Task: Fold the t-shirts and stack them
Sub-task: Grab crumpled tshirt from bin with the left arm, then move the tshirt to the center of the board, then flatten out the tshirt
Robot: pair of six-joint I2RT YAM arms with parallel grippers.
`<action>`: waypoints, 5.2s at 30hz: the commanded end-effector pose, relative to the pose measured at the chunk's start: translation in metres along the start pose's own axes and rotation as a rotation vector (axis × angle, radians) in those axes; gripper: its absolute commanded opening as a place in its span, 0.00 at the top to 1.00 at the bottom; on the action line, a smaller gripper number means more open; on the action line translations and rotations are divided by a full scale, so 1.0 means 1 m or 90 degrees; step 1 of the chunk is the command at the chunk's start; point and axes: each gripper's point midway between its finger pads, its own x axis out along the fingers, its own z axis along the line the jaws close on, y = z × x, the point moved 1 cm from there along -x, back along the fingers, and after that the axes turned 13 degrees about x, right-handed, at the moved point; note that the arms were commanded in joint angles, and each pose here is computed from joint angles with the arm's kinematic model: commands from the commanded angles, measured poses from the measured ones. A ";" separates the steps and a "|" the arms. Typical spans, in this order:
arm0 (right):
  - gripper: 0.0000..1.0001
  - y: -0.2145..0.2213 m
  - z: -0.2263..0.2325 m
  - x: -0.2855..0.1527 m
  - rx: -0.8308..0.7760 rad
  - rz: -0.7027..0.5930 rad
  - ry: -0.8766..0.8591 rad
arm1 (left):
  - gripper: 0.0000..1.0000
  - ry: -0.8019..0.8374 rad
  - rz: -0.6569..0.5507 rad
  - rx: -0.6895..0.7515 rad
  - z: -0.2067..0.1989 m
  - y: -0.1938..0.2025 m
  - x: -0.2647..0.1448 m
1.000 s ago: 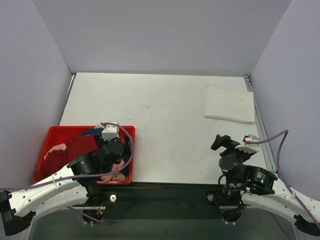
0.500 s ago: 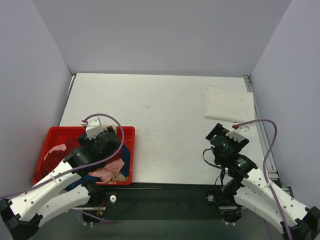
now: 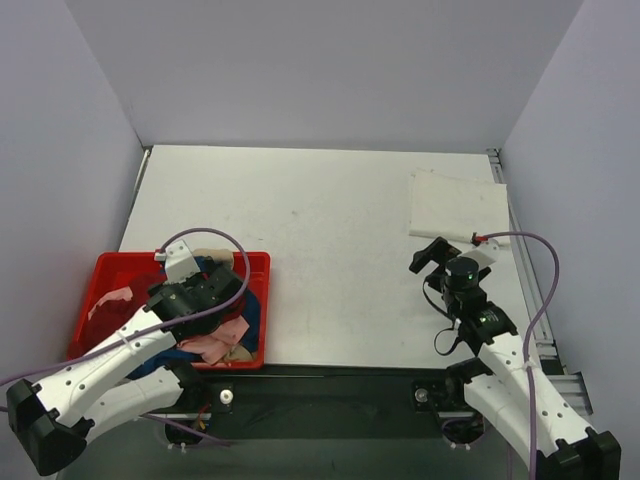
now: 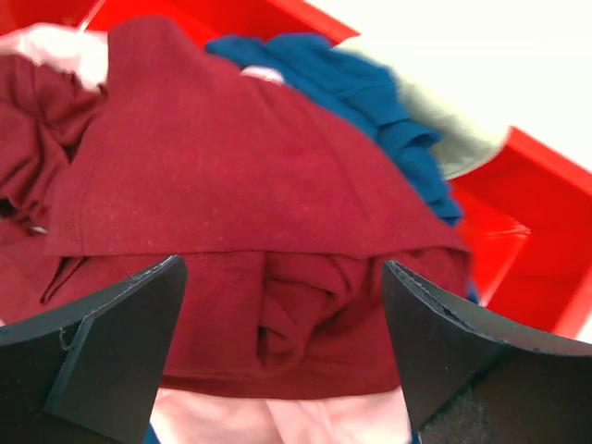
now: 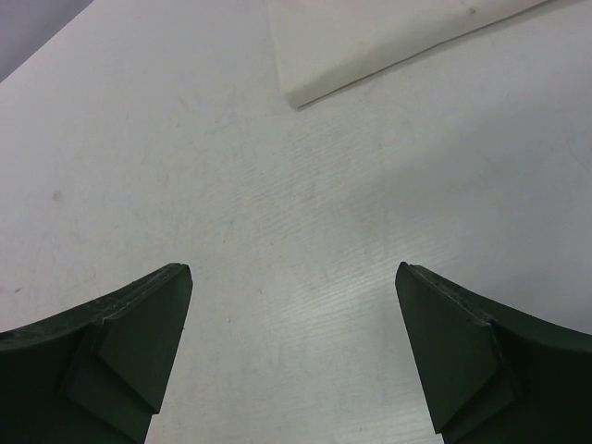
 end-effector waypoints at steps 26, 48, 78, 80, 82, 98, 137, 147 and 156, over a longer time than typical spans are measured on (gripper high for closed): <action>0.02 0.003 0.015 0.000 0.007 0.045 -0.042 | 1.00 0.174 -0.049 -0.047 -0.027 -0.058 -0.007; 0.04 -0.025 0.034 -0.038 -0.002 0.035 -0.082 | 1.00 0.823 -0.357 0.058 -0.207 -0.265 -0.242; 0.16 0.050 0.028 -0.042 -0.086 0.202 -0.092 | 1.00 0.810 -0.041 0.177 -0.360 -0.081 -0.082; 0.16 0.059 0.026 -0.040 -0.101 0.211 -0.083 | 1.00 0.847 -0.037 0.174 -0.369 -0.083 -0.091; 0.17 0.067 0.028 -0.039 -0.103 0.222 -0.090 | 1.00 0.885 -0.050 0.156 -0.382 -0.087 -0.098; 0.18 0.091 0.017 -0.016 -0.120 0.240 -0.049 | 0.11 0.743 -0.115 0.146 -0.312 -0.092 -0.080; 1.00 -0.030 0.058 -0.081 -0.191 0.046 -0.062 | 0.11 0.681 -0.024 0.160 -0.252 0.016 -0.044; 1.00 -0.019 0.044 -0.078 -0.188 0.067 -0.037 | 0.14 0.735 0.009 0.178 -0.293 0.057 -0.053; 1.00 -0.025 0.057 -0.080 -0.195 0.070 -0.049 | 0.26 0.841 0.002 0.122 -0.332 0.057 -0.075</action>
